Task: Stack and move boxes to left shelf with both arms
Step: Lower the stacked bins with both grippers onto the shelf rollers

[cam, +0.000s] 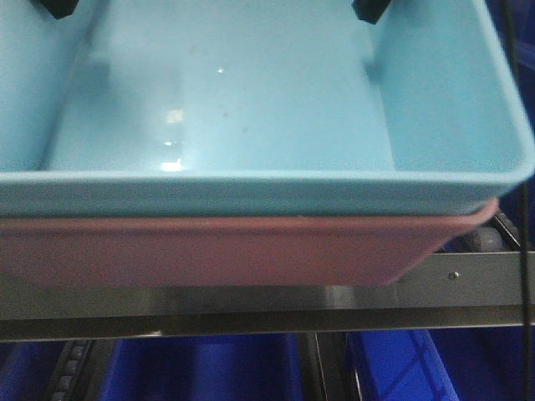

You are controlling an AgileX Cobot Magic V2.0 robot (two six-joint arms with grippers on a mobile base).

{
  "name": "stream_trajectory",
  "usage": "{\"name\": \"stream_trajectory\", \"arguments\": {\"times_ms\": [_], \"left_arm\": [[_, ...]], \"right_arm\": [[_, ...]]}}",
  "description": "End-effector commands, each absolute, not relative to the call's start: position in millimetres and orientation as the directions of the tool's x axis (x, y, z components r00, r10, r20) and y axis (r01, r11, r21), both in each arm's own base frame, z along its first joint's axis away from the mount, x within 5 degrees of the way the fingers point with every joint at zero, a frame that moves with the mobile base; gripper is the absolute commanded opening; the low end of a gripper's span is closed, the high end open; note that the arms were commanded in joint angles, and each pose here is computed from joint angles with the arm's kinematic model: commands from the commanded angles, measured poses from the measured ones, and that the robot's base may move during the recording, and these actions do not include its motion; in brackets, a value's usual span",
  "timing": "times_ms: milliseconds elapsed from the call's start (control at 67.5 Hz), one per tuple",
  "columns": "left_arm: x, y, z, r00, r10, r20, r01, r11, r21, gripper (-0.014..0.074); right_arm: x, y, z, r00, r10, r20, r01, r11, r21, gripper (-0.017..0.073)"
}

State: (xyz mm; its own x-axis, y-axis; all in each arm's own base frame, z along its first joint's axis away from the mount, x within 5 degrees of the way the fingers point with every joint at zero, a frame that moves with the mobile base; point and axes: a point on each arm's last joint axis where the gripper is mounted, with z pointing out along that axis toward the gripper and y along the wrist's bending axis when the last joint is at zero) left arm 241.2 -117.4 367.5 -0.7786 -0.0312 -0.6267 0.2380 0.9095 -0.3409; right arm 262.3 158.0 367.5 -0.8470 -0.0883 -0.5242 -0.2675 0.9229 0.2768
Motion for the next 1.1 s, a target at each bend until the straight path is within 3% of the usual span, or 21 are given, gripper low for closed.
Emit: {"name": "stream_trajectory", "arguments": {"times_ms": [0,296,592,859,1081], "left_arm": [[260,-112,406,-0.631,-0.144,-0.763,0.257,0.888,-0.38,-0.0001],[327,-113,407,-0.597,-0.108,-0.795,0.251,0.916,-0.313,-0.0001],[381,-115,379,-0.632,-0.155,-0.76,0.196,0.916,-0.35,-0.0001],[406,-122,338,-0.697,-0.139,-0.703,0.163,0.925,-0.344,-0.0001],[409,-123,330,-0.718,-0.131,-0.684,0.157,0.927,-0.342,0.0001]], "right_arm": [[277,159,390,-0.777,-0.092,-0.623,-0.31,0.917,0.251,0.0058],[338,190,375,-0.762,-0.119,-0.636,-0.323,0.922,0.215,0.0058],[392,216,345,-0.726,-0.194,-0.66,-0.373,0.917,0.141,0.0058],[416,227,325,-0.753,-0.208,-0.624,-0.366,0.921,0.136,0.0058],[418,226,326,-0.761,-0.213,-0.613,-0.363,0.923,0.129,0.0061]]}}
